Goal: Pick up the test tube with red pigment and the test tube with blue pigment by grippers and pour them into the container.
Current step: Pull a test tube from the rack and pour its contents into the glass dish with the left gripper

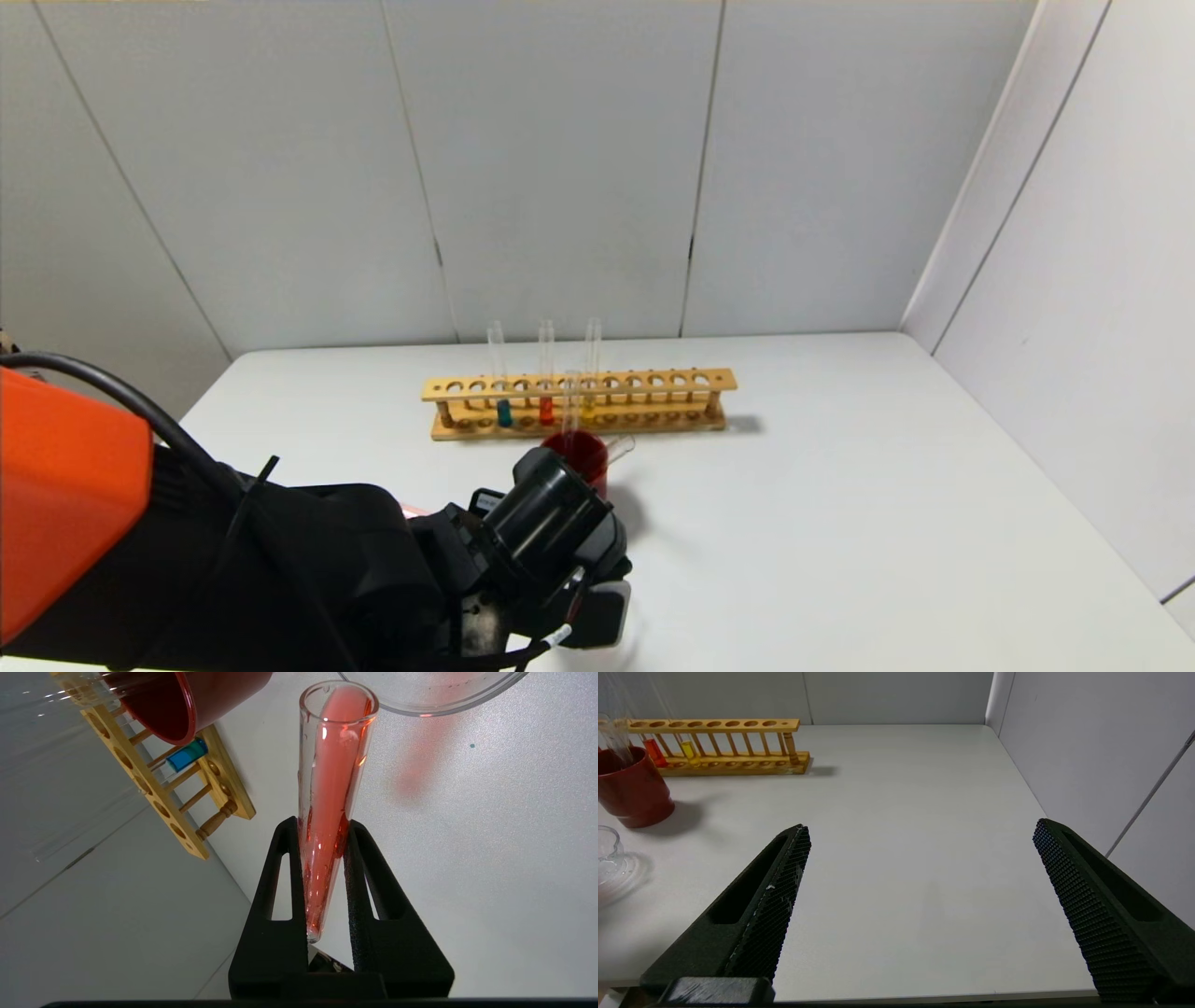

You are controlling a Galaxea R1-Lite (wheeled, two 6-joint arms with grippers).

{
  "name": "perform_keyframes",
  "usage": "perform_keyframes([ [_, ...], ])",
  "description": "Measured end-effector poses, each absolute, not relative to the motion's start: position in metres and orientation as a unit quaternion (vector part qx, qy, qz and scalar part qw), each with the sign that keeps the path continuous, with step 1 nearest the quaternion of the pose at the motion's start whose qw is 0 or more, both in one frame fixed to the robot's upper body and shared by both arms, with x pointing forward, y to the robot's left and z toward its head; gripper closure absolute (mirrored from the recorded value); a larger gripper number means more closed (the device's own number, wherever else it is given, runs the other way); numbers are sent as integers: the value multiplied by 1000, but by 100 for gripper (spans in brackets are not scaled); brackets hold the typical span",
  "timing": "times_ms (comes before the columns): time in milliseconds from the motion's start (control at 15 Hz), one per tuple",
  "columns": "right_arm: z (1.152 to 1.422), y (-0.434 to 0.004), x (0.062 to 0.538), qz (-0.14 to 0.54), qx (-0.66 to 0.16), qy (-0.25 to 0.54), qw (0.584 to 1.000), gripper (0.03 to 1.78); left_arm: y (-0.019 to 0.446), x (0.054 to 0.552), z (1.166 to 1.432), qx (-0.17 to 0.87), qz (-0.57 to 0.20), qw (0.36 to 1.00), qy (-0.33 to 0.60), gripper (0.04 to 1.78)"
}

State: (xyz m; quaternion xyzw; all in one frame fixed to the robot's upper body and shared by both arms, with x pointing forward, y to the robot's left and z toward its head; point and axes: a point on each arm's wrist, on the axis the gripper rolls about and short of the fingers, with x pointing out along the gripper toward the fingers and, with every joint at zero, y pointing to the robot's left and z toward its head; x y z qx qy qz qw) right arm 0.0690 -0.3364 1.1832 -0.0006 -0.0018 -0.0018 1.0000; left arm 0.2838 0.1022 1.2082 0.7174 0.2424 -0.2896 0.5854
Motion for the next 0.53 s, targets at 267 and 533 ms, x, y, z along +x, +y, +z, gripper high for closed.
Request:
perform_keyframes([
  [267,1183,-336,69,-2,-1,-2,1000,7,104,287,1206,737,-291,559,245,152],
  [533,1183,-336,69,-2,-1,-2,1000,7,101,291,1206,742,-293,551,245,152],
])
